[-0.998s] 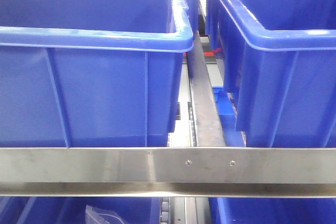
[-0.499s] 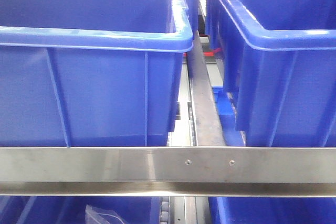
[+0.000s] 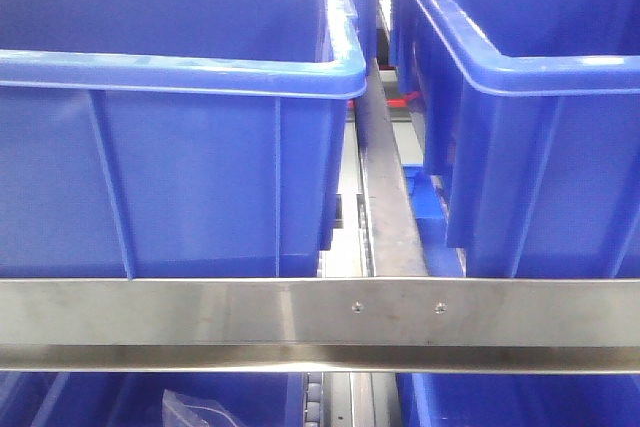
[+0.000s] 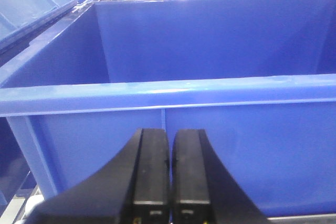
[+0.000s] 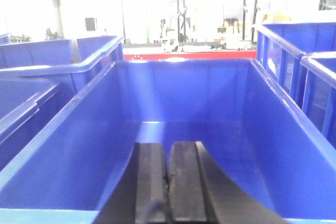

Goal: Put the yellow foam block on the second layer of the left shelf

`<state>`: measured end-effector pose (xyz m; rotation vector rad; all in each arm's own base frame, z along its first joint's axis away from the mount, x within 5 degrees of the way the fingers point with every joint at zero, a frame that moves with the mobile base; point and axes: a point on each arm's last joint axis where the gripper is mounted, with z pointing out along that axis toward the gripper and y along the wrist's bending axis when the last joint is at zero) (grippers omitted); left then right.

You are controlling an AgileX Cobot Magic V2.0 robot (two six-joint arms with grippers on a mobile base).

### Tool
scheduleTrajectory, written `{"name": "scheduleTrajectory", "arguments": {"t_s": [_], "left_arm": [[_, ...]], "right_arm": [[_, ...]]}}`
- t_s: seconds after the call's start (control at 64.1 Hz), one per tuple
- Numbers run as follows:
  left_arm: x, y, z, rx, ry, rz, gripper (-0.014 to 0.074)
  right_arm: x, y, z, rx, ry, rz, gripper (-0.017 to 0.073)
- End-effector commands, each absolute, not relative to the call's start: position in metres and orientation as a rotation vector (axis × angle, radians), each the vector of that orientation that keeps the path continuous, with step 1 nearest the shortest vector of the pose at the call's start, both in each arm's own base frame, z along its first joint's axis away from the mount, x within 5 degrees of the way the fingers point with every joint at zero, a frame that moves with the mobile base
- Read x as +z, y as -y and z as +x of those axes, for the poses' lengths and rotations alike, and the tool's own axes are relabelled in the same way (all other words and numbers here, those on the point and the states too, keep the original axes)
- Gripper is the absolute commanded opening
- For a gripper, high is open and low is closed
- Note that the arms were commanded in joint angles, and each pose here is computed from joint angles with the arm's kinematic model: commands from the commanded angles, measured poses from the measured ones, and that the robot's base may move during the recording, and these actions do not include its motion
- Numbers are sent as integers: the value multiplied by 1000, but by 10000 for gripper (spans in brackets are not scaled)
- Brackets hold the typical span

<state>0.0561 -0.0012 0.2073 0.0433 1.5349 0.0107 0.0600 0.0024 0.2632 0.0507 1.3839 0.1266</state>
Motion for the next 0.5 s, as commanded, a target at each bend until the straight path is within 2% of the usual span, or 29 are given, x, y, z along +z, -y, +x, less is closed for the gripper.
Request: {"name": "scheduleTrajectory", "arguments": {"t_s": [0.0, 0.484], "left_arm": [[207, 1, 55, -1, -1462, 39, 124], [207, 1, 55, -1, -1462, 39, 124]], "right_arm": [[278, -2, 58, 121, -1290, 46, 55], [268, -2, 60, 121, -1312, 47, 55]]}}
